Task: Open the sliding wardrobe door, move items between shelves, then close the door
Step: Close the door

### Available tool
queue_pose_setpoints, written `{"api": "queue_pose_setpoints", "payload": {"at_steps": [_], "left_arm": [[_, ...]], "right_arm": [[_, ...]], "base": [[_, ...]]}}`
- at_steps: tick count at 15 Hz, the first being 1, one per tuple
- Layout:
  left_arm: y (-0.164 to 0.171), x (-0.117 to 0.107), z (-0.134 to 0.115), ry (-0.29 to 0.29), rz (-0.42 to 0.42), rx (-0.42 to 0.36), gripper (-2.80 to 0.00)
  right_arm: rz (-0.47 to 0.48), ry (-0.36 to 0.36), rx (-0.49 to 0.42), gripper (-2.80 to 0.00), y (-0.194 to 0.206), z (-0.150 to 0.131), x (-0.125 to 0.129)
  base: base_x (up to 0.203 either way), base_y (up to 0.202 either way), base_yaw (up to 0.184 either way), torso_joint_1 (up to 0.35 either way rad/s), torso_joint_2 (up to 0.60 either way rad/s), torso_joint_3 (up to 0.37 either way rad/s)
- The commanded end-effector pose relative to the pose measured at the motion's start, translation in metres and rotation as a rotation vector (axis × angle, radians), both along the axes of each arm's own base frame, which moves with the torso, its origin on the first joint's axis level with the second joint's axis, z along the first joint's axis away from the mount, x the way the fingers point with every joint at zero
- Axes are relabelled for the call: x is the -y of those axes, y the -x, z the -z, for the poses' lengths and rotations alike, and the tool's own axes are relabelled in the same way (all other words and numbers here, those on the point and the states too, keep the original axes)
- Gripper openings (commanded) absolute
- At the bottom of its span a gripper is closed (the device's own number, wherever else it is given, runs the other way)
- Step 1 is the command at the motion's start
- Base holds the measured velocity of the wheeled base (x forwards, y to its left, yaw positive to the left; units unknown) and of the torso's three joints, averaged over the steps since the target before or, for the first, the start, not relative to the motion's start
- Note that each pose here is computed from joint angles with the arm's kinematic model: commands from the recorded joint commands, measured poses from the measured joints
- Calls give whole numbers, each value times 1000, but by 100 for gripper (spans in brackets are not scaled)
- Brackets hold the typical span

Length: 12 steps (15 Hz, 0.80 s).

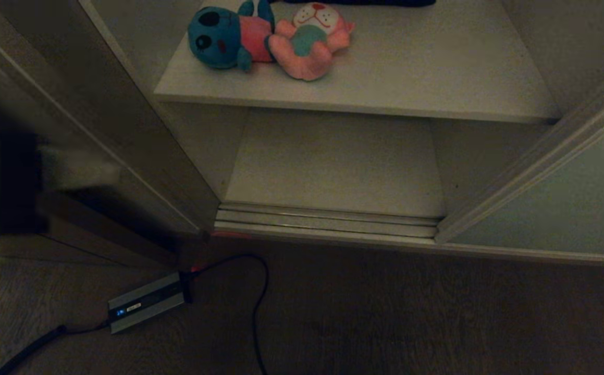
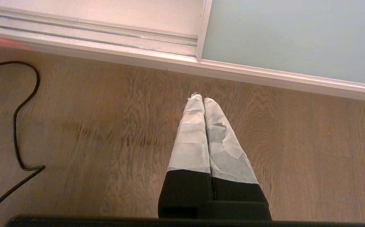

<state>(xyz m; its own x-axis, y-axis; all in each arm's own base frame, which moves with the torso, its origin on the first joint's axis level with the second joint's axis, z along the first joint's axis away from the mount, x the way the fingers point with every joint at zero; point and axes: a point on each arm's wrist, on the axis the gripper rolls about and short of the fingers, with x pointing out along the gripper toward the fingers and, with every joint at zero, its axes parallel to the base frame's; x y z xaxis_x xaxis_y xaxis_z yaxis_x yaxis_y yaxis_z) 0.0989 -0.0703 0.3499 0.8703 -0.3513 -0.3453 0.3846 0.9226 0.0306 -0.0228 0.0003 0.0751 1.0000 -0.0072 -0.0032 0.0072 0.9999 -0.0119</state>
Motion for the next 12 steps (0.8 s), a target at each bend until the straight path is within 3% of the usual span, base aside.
{"api": "queue_pose_setpoints", "payload": {"at_steps": [1,3,6,9,12], "left_arm": [[50,-45,37,-14,-80,-15,-280],[74,-66,67,-18,-224,-35,-280],[124,-76,111,-14,-379,26,-280],[145,-74,182,-85,-371,85,-280],[141,-72,241,-126,-355,169,-280]], "right_arm": [[0,0,-3,-280,0,1,0],[-1,0,-4,-280,0,1,0],[0,0,-3,-280,0,1,0],[0,0,-3,-280,0,1,0],[0,0,-6,-280,0,1,0]], "base": [[0,0,0,0,0,0],[0,0,0,0,0,0],[0,0,0,0,0,0],[0,0,0,0,0,0],[0,0,0,0,0,0]]}}
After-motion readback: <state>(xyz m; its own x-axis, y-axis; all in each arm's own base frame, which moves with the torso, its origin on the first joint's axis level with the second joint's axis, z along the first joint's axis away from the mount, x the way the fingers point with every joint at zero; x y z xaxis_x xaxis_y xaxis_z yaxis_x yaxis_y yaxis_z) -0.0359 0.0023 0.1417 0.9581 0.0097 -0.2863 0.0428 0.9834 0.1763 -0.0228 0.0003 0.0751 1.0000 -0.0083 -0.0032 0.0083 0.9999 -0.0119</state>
